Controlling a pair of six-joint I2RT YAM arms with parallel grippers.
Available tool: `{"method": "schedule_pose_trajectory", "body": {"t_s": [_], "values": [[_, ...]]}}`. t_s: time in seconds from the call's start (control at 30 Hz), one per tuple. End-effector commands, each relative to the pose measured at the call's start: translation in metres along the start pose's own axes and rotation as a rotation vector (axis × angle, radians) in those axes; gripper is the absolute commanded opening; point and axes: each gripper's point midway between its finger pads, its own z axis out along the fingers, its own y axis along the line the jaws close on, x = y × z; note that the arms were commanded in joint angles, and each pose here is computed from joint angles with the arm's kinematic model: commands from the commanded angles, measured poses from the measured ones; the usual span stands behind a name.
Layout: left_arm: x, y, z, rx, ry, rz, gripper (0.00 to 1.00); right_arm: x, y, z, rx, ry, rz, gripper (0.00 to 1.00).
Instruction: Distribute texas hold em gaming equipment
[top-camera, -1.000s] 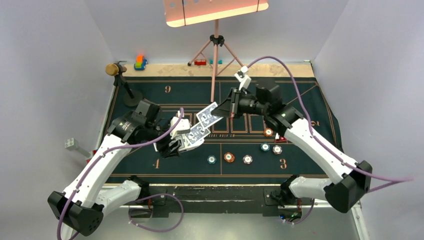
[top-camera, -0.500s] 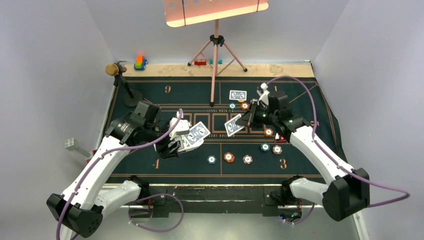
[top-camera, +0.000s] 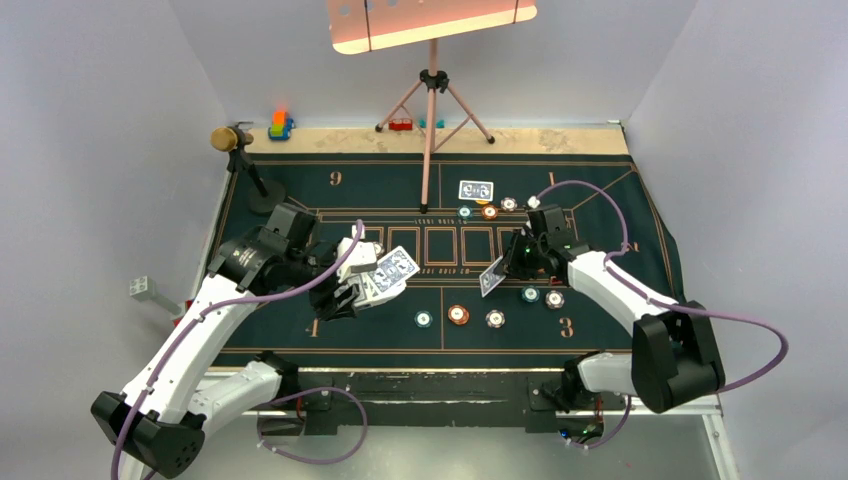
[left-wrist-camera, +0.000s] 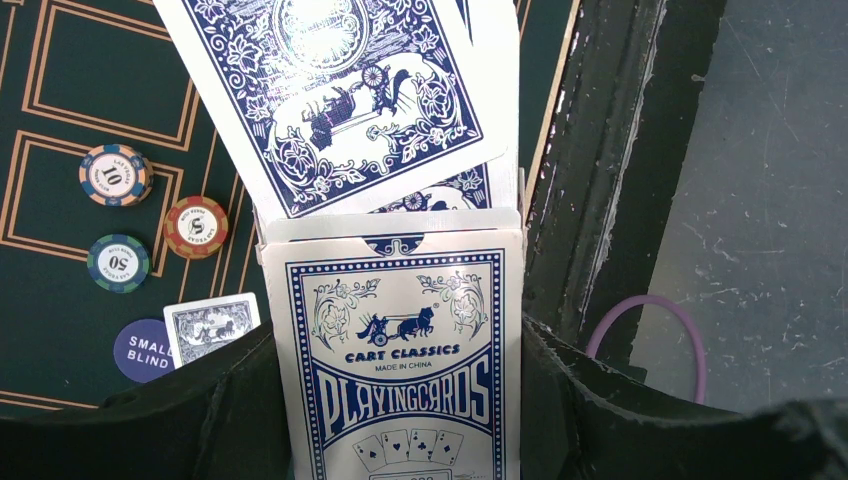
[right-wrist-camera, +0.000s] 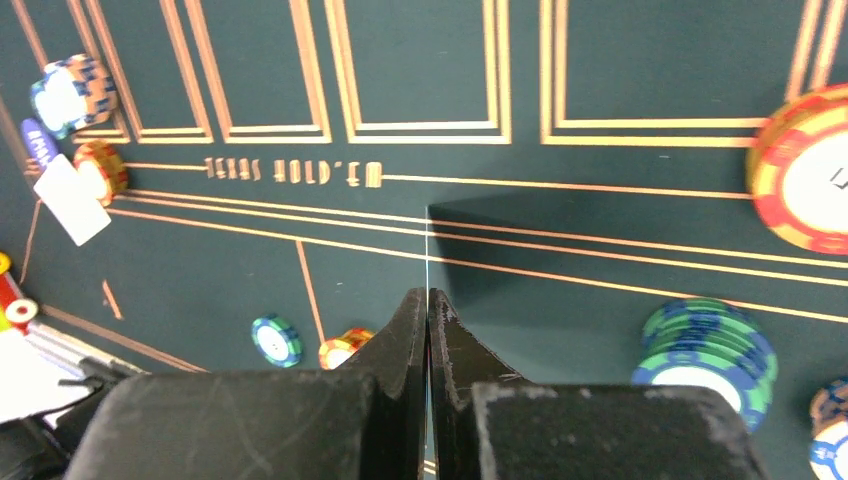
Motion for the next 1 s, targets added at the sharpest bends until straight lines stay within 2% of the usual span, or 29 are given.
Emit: {"method": "schedule_pose_trajectory", "body": {"t_s": [0.0,0.1,0.27,0.37,0.47,0.67,0.73,0.83,0.97], "values": [[-0.013,-0.003,-0.005,0.01,-0.051,0.028,0.0,-0.01,-0.023,0.006,0.084,-0.053,-0.006,0.0],[-0.014,-0.003,-0.005,0.013,-0.054,0.026,0.0,-0.007,-0.034,0.01,0.137,-0.036,-0.004,0.01],[-0.014,-0.003,-0.005,0.014,-0.053,0.026,0.0,-0.01,-0.042,0.011,0.186,-0.036,-0.01,0.32],[-0.014,-0.004,-0.005,0.015,-0.053,0.026,0.0,-0.018,-0.045,0.006,0.227,-0.058,-0.014,0.45],[-0.013,-0.004,-0.005,0.015,-0.051,0.023,0.0,-0.029,-0.046,-0.005,0.261,-0.096,-0.024,0.51],[-0.013,-0.004,-0.004,0.023,-0.049,0.022,0.0,-0.055,-0.039,-0.038,0.308,-0.197,-0.056,0.53],[-0.014,-0.004,-0.003,0.026,-0.051,0.022,0.0,-0.062,-0.013,-0.051,0.201,-0.232,-0.077,0.59],[-0.014,-0.003,-0.002,0.029,-0.05,0.019,0.0,-0.064,0.052,-0.074,-0.062,-0.251,-0.131,0.79],[-0.015,-0.002,-0.001,0.029,-0.053,0.016,0.0,-0.045,0.141,-0.107,-0.434,-0.16,-0.199,0.86]]}}
